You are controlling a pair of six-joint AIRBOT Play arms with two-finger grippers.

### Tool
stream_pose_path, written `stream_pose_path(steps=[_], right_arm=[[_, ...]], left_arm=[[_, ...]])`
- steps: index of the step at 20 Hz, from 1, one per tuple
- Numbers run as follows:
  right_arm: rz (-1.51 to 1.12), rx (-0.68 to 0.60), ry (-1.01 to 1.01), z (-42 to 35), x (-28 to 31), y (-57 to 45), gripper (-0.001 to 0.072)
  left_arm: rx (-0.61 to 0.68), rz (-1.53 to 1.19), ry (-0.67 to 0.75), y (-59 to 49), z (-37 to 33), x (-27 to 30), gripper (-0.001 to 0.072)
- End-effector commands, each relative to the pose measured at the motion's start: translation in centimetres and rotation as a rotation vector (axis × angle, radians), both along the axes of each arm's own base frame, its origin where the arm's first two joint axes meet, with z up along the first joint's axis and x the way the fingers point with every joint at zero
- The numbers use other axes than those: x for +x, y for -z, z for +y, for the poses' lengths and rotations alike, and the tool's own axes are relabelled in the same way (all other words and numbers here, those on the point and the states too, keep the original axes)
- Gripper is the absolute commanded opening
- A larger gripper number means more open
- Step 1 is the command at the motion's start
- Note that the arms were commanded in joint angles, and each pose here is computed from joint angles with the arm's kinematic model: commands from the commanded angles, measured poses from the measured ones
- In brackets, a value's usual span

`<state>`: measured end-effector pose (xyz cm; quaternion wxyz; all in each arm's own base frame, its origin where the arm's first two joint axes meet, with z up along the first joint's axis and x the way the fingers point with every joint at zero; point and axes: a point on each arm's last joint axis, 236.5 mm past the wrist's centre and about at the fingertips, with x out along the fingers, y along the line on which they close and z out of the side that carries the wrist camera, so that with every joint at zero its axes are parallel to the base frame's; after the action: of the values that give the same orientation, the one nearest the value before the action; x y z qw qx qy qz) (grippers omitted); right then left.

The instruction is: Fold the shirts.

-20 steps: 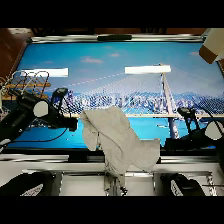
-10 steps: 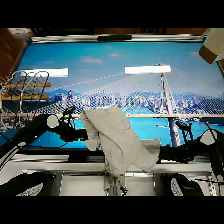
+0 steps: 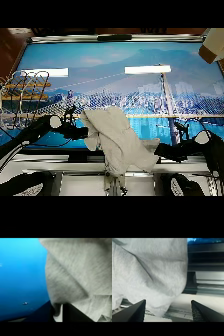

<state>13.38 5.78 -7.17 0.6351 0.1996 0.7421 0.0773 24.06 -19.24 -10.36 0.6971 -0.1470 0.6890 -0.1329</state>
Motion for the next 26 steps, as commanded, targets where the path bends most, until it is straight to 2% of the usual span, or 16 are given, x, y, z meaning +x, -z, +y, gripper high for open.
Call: stream_pose_path(steps=[1,2,8,9,10,11,12,14,17,20,23,26], right_arm=[[0.064,0.053,0.034,0.9,0.3,1.1,0.067],[0.091,0.06,0.037,1.0,0.1,1.6,0.067],[0.084,0.022,-0.07,3.8,0.7,3.7,0.0668],[0.086,0.01,-0.075,4.2,0.7,4.0,0.0648],[0.083,0.005,-0.099,4.6,0.6,4.2,0.0437],[0.076,0.001,-0.118,4.8,0.7,4.0,0.0145],[0.063,0.0,-0.127,4.8,1.2,3.6,0.0083],[-0.015,-0.043,-0.182,3.8,3.8,1.7,0.0083],[-0.322,-0.213,-0.242,0.7,12.0,-6.5,0.0083],[-0.813,-0.445,-0.215,-3.2,20.1,-22.6,0.0083],[-1.337,-0.626,-0.065,-6.3,20.9,-42.6,0.0083],[-1.643,-0.642,0.043,-6.7,16.5,-54.3,0.0083]], left_arm=[[-0.012,-0.01,-0.015,-0.2,-0.2,0.4,0.0051],[-0.013,-0.014,-0.013,-0.3,-0.3,0.5,0.0033],[-0.012,-0.019,-0.014,-0.4,-0.2,0.7,0.0032],[-0.012,-0.021,-0.014,-0.4,-0.2,0.7,0.0032],[-0.003,-0.033,-0.005,-0.6,0.0,1.0,0.0032],[0.012,-0.051,0.011,-0.9,0.2,1.4,0.0031],[0.037,-0.077,0.036,-1.5,0.7,2.1,0.0031],[0.097,-0.152,0.082,-4.1,2.0,4.6,0.003],[0.268,-0.384,0.115,-13.6,6.5,10.8,0.0029],[0.377,-0.775,-0.017,-31.5,11.6,15.6,0.0029],[0.295,-1.232,-0.204,-51.6,14.6,12.4,0.0029],[0.209,-1.538,-0.323,-63.6,16.9,4.2,0.003]])
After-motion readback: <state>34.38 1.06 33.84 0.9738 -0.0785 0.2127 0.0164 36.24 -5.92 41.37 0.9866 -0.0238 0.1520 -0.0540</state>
